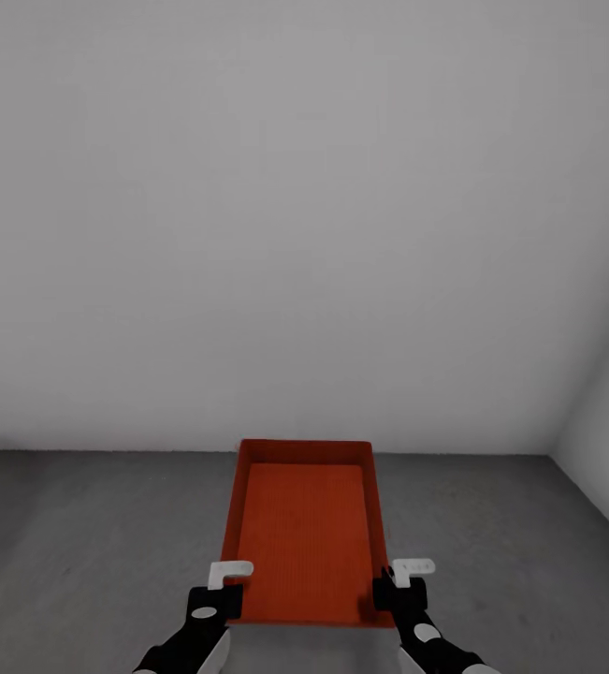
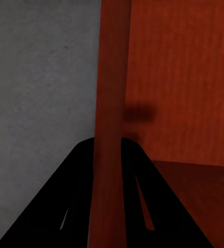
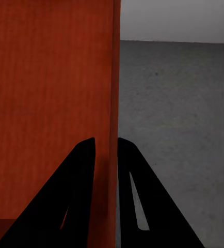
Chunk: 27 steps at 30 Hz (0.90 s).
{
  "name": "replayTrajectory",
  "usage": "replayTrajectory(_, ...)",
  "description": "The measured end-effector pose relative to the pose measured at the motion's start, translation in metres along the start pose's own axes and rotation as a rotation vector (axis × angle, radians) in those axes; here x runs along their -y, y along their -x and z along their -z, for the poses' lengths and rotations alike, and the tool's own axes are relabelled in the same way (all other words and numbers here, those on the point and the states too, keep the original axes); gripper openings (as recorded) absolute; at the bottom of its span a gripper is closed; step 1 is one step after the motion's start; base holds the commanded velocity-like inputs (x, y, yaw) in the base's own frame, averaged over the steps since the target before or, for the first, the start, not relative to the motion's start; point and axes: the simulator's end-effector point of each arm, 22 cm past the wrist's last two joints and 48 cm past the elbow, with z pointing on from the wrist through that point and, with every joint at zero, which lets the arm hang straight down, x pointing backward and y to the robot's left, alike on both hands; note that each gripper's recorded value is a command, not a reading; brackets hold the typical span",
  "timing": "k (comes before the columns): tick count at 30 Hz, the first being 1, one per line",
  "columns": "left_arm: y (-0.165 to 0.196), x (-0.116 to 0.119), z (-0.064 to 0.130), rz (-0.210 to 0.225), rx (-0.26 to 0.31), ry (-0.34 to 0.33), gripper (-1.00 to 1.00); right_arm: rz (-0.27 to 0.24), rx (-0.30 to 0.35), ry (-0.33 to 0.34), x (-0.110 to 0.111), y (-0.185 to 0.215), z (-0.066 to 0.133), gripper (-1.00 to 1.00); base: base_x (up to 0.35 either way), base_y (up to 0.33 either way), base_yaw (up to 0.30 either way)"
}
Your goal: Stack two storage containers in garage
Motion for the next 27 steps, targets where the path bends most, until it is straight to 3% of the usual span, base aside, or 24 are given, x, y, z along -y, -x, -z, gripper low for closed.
replayTrajectory(6, 0.0052, 0.0000, -0.0001, 0.005, 0.010, 0.002, -1.00, 0.001, 0.010, 0.001, 0.0001, 0.0050, -0.0015, -1.00, 0.199, 0.000, -0.188)
replayTrajectory(22, 0.0048, -0.0010, -0.0007, 0.004, 0.009, 0.000, -1.00, 0.000, 0.009, 0.000, -0.0011, 0.0046, -0.0014, -1.00, 0.009, 0.003, -0.008)
replayTrajectory(27, 0.0066, -0.0015, -0.0008, 0.005, 0.013, 0.000, -1.00, 0.000, 0.012, 0.001, -0.0016, 0.0063, -0.0018, -1.00, 0.000, 0.177, 0.000)
